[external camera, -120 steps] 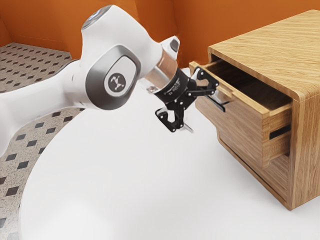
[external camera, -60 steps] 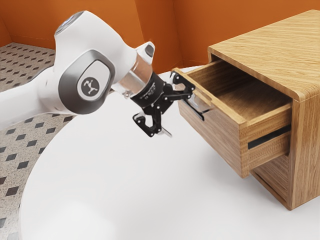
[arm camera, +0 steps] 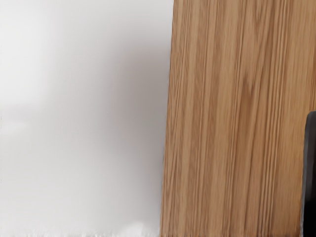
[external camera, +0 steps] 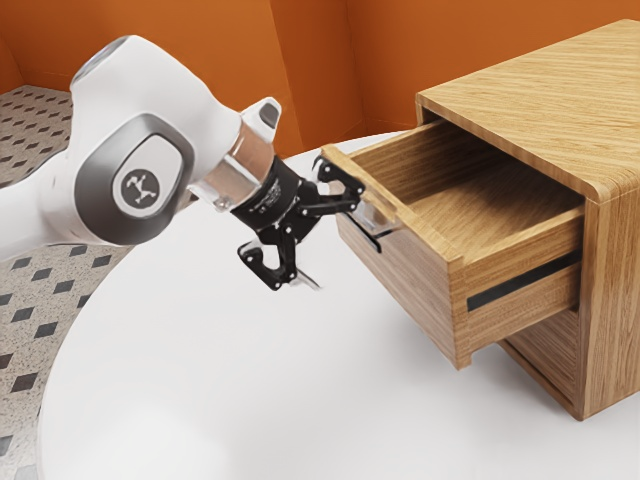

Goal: Pull the drawer handle with one arm to open the drawer

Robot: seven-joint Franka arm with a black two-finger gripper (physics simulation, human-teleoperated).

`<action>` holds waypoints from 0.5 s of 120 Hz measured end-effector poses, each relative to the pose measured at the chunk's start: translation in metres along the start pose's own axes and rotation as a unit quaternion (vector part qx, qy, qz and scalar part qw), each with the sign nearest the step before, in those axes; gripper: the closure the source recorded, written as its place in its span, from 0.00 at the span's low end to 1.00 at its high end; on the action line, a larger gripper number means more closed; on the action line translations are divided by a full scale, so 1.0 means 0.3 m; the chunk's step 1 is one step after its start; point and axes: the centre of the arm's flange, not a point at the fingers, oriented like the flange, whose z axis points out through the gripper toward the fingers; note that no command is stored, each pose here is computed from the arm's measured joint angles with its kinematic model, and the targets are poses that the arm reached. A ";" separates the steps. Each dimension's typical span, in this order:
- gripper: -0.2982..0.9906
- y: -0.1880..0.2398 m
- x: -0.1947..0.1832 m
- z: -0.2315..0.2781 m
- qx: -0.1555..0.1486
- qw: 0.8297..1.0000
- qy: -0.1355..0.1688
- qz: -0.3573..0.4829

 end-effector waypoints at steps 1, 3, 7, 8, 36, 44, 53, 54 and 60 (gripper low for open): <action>0.23 -0.002 0.000 -0.001 0.000 1.000 0.000 0.000; 0.23 -0.007 -0.002 -0.003 0.000 1.000 -0.001 0.000; 0.23 -0.014 -0.003 -0.005 0.001 1.000 -0.002 -0.001; 0.23 -0.016 -0.004 -0.005 0.001 1.000 -0.002 -0.001; 0.23 -0.076 -0.021 -0.030 0.004 1.000 -0.008 -0.002; 0.23 -0.093 -0.023 -0.040 0.003 1.000 -0.010 -0.003; 0.23 -0.112 -0.027 -0.050 0.002 1.000 -0.012 -0.004; 0.23 -0.114 -0.027 -0.051 0.002 1.000 -0.012 -0.004; 0.23 -0.128 -0.027 -0.057 0.002 1.000 -0.013 -0.005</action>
